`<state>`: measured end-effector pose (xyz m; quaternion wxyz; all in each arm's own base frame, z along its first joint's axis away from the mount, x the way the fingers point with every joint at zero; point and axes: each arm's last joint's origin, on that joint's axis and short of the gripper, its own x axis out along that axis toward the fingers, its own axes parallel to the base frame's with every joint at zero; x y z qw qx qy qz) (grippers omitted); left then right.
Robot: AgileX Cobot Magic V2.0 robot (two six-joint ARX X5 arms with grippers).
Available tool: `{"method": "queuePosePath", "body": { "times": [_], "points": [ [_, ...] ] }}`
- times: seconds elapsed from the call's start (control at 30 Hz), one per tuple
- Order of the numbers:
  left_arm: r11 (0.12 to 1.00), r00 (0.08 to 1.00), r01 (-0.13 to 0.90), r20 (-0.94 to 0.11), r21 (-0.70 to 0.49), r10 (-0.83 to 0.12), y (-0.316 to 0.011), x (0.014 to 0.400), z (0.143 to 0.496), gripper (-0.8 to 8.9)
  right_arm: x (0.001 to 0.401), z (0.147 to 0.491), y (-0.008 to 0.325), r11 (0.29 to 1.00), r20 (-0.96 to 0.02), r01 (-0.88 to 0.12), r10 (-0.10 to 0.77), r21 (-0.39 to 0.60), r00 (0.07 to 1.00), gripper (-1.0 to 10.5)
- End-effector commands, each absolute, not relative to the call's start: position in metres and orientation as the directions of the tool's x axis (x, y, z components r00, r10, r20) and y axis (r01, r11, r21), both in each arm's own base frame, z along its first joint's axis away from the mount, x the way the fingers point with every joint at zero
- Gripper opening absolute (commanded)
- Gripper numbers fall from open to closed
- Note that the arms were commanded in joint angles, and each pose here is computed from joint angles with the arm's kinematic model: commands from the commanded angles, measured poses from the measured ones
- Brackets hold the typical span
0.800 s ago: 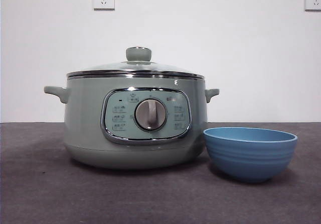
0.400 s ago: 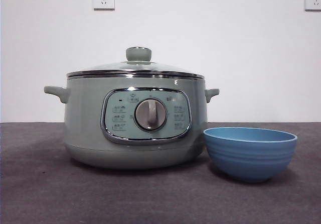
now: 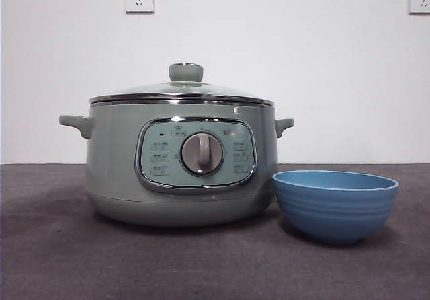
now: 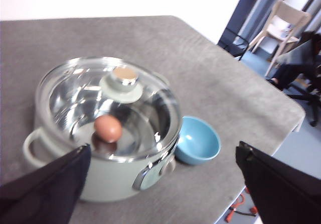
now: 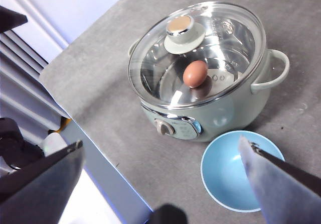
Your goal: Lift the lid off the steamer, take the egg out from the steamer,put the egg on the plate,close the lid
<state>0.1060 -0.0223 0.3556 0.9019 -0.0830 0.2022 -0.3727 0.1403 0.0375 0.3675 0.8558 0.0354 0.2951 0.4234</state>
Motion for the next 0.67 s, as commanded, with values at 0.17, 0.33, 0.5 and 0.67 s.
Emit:
{"method": "queuePosePath", "body": {
  "times": [0.17, 0.33, 0.5, 0.67],
  "points": [
    [0.684, 0.617, 0.688, -0.301, -0.241, -0.727, -0.040, 0.141, 0.388, 4.81, 0.140, 0.368, 0.038, 0.636, -0.472, -0.706, 0.748, 0.310, 0.466, 5.7],
    [0.679, 0.598, 0.708, -0.349, -0.193, -0.722, -0.071, 0.180, 0.398, 4.81, 0.140, 0.368, 0.038, 0.636, -0.473, -0.706, 0.748, 0.310, 0.466, 5.7],
    [0.683, 0.596, 0.719, -0.394, -0.124, -0.699, -0.109, 0.220, 0.390, 4.81, 0.140, 0.368, 0.038, 0.637, -0.473, -0.706, 0.748, 0.310, 0.466, 5.7],
    [0.709, 0.616, 0.700, -0.427, -0.091, -0.663, -0.139, 0.256, 0.367, 4.80, 0.140, 0.368, 0.038, 0.637, -0.474, -0.706, 0.747, 0.311, 0.466, 5.7]
  ]
}}
